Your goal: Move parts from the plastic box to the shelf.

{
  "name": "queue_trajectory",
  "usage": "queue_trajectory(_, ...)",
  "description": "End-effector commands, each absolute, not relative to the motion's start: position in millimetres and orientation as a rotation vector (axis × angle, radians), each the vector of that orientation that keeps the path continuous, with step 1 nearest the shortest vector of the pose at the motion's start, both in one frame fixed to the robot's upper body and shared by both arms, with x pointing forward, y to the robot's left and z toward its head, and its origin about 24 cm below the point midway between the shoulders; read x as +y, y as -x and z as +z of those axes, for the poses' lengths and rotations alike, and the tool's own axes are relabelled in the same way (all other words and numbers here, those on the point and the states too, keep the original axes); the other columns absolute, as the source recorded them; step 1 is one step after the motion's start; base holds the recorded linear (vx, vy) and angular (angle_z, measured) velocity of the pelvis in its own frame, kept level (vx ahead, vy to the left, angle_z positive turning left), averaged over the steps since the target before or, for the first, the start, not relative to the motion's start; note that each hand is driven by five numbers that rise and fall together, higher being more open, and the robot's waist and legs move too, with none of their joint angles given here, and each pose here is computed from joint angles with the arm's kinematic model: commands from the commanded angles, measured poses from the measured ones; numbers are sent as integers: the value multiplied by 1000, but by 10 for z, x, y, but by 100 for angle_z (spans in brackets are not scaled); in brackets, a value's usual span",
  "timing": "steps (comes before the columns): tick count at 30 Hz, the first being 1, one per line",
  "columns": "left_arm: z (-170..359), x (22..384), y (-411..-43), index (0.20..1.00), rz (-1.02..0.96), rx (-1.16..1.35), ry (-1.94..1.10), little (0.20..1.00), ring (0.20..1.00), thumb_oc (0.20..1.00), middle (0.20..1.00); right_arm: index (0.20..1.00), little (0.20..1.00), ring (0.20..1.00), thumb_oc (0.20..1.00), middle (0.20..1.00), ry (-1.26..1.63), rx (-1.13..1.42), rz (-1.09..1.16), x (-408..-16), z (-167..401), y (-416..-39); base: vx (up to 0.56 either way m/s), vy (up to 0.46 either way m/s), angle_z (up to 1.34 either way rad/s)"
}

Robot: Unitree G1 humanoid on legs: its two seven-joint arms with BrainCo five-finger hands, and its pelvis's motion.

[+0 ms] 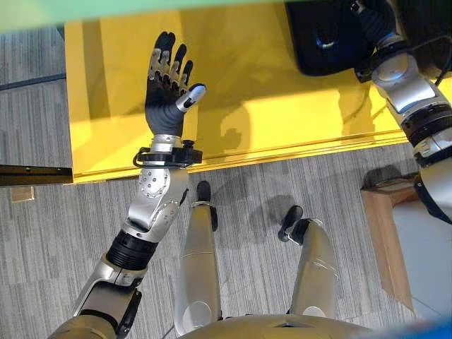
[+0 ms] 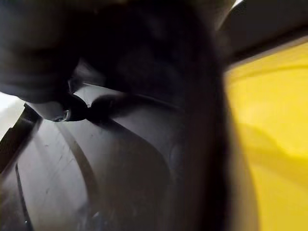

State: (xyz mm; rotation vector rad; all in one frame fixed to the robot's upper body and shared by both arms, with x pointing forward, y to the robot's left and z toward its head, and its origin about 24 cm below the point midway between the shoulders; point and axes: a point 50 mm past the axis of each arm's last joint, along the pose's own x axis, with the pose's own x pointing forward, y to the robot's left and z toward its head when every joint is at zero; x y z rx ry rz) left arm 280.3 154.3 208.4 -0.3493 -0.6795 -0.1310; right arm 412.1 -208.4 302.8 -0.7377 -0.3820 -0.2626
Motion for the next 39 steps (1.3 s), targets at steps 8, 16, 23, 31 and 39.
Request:
queue_trajectory(8,2134,1507,-2739,1000,-159,-733,399,1000,1000,1000,1000,200,200,200,200,200,422,-403,-209,-1825,2864,-4168,1,2,-1)
queue_trajectory(16,2133,1479,-2757,1000,-167,-722,402,1000,1000,1000,1000,200,200,200,200,200,339,-363,-214,-1675,2760,-4219,0,0,0)
queue_trajectory(23,2134,1480,-2758,1000,-165,-723,404,1000,1000,1000,1000,200,200,200,200,200,381,-361,-230,-1685,2772,-4225,0,0,0)
queue_trajectory(31,2123,1505,-2751,1000,-157,-725,398,1000,1000,1000,1000,200,200,200,200,200,467,-376,-233,-1734,2822,-4214,0,0,0)
queue_trajectory(39,2109,1511,-2746,1000,-159,-721,390,1000,1000,1000,1000,200,200,200,200,200,562,-374,-236,-1797,2825,-4207,0,0,0)
